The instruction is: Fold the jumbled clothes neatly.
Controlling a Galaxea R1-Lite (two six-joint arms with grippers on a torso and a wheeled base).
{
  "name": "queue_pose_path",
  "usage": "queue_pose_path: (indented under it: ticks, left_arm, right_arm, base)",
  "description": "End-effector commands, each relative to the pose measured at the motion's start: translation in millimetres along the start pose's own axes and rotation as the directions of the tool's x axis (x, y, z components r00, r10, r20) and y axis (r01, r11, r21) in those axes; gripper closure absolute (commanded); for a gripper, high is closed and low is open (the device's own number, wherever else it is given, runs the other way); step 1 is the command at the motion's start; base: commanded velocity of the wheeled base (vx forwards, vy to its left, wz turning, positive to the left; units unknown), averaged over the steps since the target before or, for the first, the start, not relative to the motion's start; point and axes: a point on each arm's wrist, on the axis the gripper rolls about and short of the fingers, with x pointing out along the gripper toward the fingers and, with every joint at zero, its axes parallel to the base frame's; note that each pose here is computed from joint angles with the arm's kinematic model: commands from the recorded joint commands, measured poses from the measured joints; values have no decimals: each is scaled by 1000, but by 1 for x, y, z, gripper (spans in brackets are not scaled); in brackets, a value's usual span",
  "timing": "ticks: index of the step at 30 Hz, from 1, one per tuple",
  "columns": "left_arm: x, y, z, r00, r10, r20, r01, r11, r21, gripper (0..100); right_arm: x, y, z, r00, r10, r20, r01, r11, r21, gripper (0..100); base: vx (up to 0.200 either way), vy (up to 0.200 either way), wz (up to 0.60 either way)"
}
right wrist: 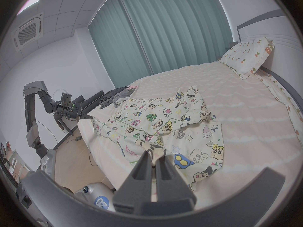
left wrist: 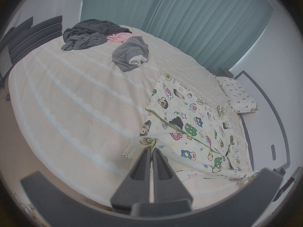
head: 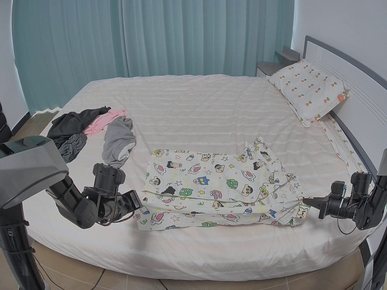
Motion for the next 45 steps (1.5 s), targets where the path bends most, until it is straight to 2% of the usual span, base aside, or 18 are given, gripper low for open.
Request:
queue_pose_path:
  ticks: [1, 6, 11, 17, 22, 30, 35, 39, 40, 45]
  left_arm:
    - [19, -5, 6, 1000, 16, -14, -16, 1000, -3, 100]
    - [36, -7, 9, 1000, 21, -16, -21, 1000, -4, 100]
    - [54, -9, 13, 1000, 18, -5, -18, 1000, -10, 100]
    - [73, -6, 20, 1000, 22, 14, -21, 999, -24, 100]
    - [88, -1, 22, 999, 38, 9, -38, 999, -32, 100]
    - [106, -5, 24, 999, 46, -3, -46, 997, -67, 100]
    - [111, -12, 32, 998, 48, 45, -45, 996, -73, 100]
    - [111, -14, 35, 998, 41, 57, -36, 995, -91, 100]
    - [111, -17, 37, 997, 31, 67, -23, 993, -117, 100]
    - [111, -23, 39, 997, 18, 79, -8, 992, -126, 100]
  right_arm:
    - [13, -3, 3, 1000, 10, 4, -10, 999, 37, 100]
    - [23, -6, 7, 1000, -6, 14, 5, 998, 59, 100]
    - [34, -15, -1, 999, -46, -9, 47, 996, 74, 100]
    - [46, -27, -3, 998, -61, -4, 61, 995, 74, 100]
    - [56, -37, -4, 993, -117, 0, 117, 991, 70, 100]
    - [63, -41, -6, 993, -114, -7, 114, 989, 95, 100]
    - [67, -45, -13, 991, -130, -21, 131, 986, 106, 100]
    - [68, -47, -12, 991, -130, -17, 131, 986, 103, 100]
    - [70, -48, -13, 991, -130, -15, 131, 986, 103, 100]
    - [71, -50, -12, 991, -132, -9, 132, 983, 125, 100]
  base:
    - [0, 0, 0]
    - [0, 0, 0]
    - [0, 0, 0]
    - [0, 0, 0]
    - [0, 0, 0]
    - [0, 0, 0]
    - [0, 0, 0]
    - [0, 0, 0]
    - [0, 0, 0]
    - [0, 0, 0]
